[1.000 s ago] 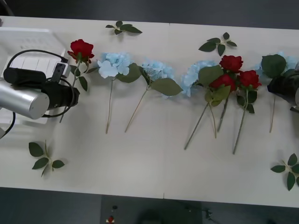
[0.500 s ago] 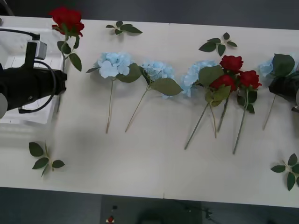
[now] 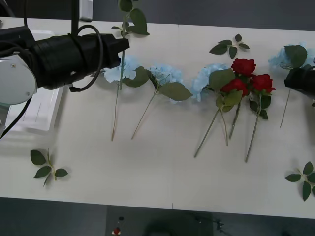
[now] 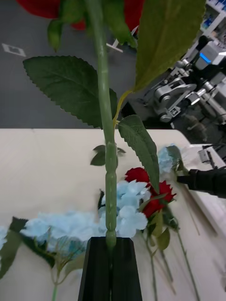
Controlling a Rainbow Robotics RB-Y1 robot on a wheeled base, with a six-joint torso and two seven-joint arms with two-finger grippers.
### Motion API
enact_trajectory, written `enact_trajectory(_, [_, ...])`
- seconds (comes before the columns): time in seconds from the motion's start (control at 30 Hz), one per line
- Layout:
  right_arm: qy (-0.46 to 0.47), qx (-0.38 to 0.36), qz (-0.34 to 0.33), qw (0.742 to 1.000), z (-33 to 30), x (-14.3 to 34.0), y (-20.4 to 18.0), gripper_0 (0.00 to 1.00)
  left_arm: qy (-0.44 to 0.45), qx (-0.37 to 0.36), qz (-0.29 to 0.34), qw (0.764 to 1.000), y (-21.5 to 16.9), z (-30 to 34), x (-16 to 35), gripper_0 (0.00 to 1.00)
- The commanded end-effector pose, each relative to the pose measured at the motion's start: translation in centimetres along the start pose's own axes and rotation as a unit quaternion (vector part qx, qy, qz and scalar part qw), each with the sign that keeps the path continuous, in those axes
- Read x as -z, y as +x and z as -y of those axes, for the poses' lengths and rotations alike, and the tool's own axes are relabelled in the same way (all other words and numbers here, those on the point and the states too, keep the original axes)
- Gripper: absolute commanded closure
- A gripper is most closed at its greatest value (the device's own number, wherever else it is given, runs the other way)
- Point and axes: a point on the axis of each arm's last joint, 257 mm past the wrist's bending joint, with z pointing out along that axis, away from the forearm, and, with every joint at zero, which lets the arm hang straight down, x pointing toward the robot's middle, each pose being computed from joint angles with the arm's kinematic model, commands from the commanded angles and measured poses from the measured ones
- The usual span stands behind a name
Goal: Put the red flowers into the right box and the blue flowers into the left box
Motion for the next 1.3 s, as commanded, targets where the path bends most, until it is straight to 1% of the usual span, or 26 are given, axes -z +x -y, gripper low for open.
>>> enact_trajectory(0.03, [-0.013,-0.048,0.026,0.998,-0.2,1.7,-4.0,1.00,0.042,-0.036,0.017,0.998,-2.4,3.9,-0.9,1.00])
enact_trajectory(0.17, [-0.007,-0.040,0.026,0.999,0.4,1.8,-3.9,1.00,0.024,-0.034,-0.009,0.999,0.2,1.7,-1.0,1.00])
enact_trajectory(0.2, [-0.005,-0.038,0.027,0.999,0.6,1.8,-4.0,0.91,0.033,-0.039,-0.013,0.999,0.6,2.1,-1.0,1.00])
enact_trajectory(0.23, [-0.002,-0.035,0.026,0.999,0.9,1.8,-3.9,0.70,0.041,-0.041,-0.014,0.998,0.7,2.5,-0.9,1.00])
enact_trajectory(0.27, [-0.001,-0.035,0.027,0.999,1.0,1.8,-3.9,0.38,0.050,-0.041,-0.012,0.998,0.5,3.0,-0.9,1.00])
enact_trajectory(0.3, [0.000,-0.034,0.027,0.999,1.1,1.8,-3.9,0.10,0.063,-0.037,-0.010,0.997,0.3,3.8,-0.9,1.00])
enact_trajectory(0.33, [0.002,-0.031,0.025,0.999,1.3,1.8,-3.7,0.00,0.074,-0.036,-0.010,0.997,0.2,4.5,-1.1,1.00])
enact_trajectory(0.53, [-0.008,-0.005,0.026,1.000,0.7,2.5,-4.1,0.00,0.124,-0.023,0.020,0.992,-0.9,7.5,-2.2,1.00])
enact_trajectory(0.63, [-0.033,0.017,0.027,0.999,-1.2,3.9,-4.8,0.00,0.135,-0.028,0.039,0.990,-1.6,8.4,-2.5,1.00])
enact_trajectory(0.8, [-0.101,0.052,0.042,0.993,-6.1,8.4,-6.0,0.00,0.176,-0.015,0.063,0.982,-2.7,11.2,-3.0,1.00])
enact_trajectory(0.97, [-0.169,0.061,0.056,0.982,-11.1,12.7,-6.0,0.00,0.199,-0.017,0.080,0.977,-3.4,12.8,-3.6,1.00])
enact_trajectory(1.03, [-0.186,0.076,0.059,0.978,-12.7,14.2,-6.0,0.00,0.202,-0.024,0.084,0.975,-3.6,13.1,-3.8,1.00])
enact_trajectory(1.13, [-0.201,0.116,0.053,0.971,-14.3,16.5,-5.5,0.00,0.206,-0.037,0.087,0.974,-3.5,13.8,-4.3,1.00])
enact_trajectory(1.3, [-0.237,0.182,0.031,0.954,-17.4,20.3,-3.0,0.00,0.213,-0.045,0.116,0.969,-3.8,15.4,-5.0,1.00])
